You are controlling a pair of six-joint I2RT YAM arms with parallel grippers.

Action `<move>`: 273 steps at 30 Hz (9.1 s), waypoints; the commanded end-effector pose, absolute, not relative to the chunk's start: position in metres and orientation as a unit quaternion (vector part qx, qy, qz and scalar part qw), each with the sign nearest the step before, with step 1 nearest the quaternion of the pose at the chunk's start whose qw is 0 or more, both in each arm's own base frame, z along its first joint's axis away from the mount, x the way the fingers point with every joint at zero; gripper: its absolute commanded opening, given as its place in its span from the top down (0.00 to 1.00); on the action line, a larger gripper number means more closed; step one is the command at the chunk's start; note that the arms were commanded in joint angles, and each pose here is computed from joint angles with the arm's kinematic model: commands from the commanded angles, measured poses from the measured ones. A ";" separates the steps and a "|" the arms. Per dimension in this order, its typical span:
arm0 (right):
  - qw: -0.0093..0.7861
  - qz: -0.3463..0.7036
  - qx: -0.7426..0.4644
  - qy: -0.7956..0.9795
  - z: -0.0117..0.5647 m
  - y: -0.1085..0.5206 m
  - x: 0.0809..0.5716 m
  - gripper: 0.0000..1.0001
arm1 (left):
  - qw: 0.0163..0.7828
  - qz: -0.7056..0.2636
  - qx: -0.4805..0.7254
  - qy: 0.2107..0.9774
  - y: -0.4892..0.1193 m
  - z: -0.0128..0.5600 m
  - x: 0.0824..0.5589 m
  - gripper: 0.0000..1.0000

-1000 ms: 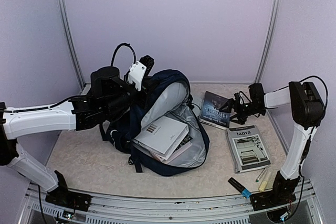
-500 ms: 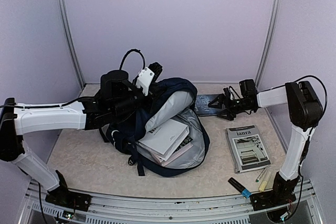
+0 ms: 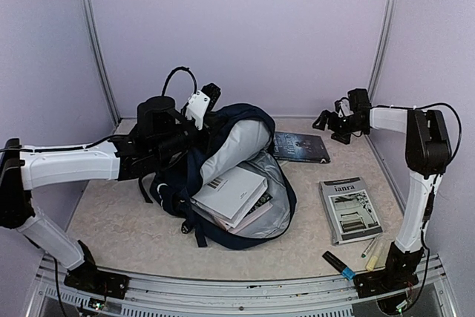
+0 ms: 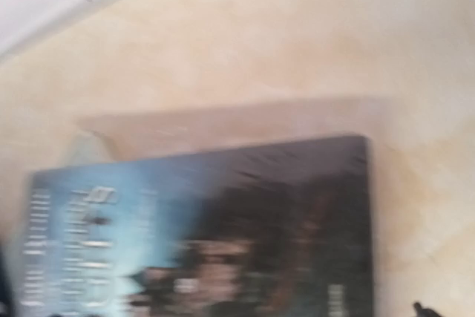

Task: Pack the student bag
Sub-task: Adjust the book at the corner of the board, then pick up the book from the corner of the board, then adjust the book at the corner of the board, then place the book in the largest pocket of the bag, then move the book to the center of the board, then pick up the book from the center of the board.

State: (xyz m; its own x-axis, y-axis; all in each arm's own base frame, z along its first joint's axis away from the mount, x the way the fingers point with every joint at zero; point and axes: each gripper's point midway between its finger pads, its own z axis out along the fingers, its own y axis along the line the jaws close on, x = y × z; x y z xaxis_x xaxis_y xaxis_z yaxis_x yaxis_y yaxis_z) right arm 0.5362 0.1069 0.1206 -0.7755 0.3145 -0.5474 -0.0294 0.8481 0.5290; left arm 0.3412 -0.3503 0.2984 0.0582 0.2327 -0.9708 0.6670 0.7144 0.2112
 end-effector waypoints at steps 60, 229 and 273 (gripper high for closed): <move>0.291 0.488 0.059 0.821 0.162 0.163 0.444 1.00 | 0.626 -0.161 0.330 0.688 -0.345 0.287 0.362 1.00; 0.250 0.148 0.188 0.938 0.060 0.032 0.277 0.01 | 0.697 -0.163 0.317 0.622 -0.351 0.383 0.289 1.00; 0.148 0.382 0.009 0.912 0.064 0.181 0.287 0.83 | 0.642 -0.195 0.356 0.651 -0.378 0.320 0.299 1.00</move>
